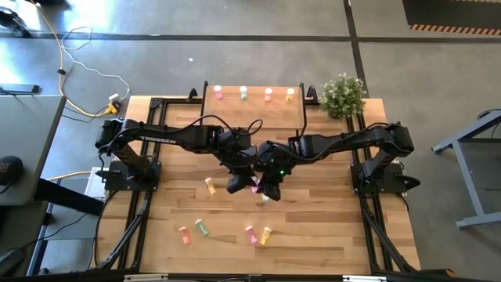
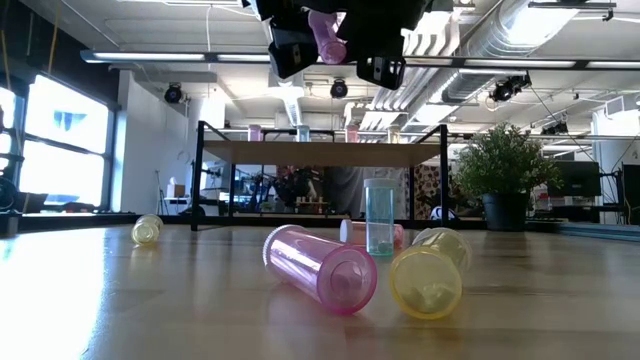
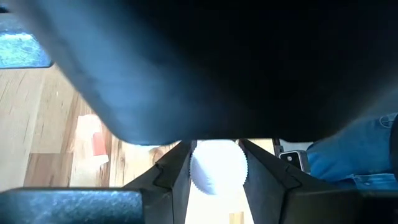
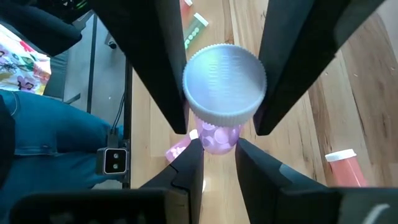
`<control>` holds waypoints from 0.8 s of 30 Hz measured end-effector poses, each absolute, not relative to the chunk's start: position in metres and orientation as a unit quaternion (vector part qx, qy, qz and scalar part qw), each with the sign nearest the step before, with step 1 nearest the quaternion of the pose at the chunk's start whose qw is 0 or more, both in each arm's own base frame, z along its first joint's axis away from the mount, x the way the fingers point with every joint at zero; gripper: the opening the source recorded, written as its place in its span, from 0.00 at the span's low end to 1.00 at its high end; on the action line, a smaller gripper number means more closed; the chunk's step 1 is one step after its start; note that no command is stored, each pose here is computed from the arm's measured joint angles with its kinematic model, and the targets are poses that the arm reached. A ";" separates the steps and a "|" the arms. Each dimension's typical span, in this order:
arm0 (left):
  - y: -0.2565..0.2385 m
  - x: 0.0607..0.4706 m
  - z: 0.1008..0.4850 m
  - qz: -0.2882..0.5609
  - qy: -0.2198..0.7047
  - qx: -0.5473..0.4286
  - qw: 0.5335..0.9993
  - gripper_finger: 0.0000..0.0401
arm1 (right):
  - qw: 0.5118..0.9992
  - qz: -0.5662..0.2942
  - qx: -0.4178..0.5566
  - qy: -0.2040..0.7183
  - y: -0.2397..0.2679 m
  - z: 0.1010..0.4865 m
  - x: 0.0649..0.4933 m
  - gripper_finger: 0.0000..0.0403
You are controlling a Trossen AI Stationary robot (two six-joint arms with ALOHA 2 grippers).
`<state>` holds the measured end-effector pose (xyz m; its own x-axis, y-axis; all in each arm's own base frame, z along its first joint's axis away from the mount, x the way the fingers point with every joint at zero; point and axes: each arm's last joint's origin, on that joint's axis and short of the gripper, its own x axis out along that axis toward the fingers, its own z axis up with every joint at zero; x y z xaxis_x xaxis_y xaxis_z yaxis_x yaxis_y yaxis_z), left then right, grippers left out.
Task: Pick and place medicine bottles onto shelf by color
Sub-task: Put the top pink pill bottle on the shelf aligned with the other pink pill bottle
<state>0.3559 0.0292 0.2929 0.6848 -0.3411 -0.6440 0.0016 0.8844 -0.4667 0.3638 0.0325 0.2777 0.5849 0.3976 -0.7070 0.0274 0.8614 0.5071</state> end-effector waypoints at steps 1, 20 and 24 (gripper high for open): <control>0.029 0.356 0.293 -0.096 0.385 -0.220 0.891 0.28 | 0.857 0.108 0.240 0.443 0.033 0.278 0.364 0.20; 0.031 0.351 0.290 -0.091 0.408 -0.205 0.885 0.28 | 0.850 0.084 0.266 0.446 0.032 0.277 0.364 0.20; 0.031 0.351 0.290 -0.090 0.408 -0.204 0.885 0.28 | 0.851 0.085 0.264 0.446 0.032 0.277 0.364 0.20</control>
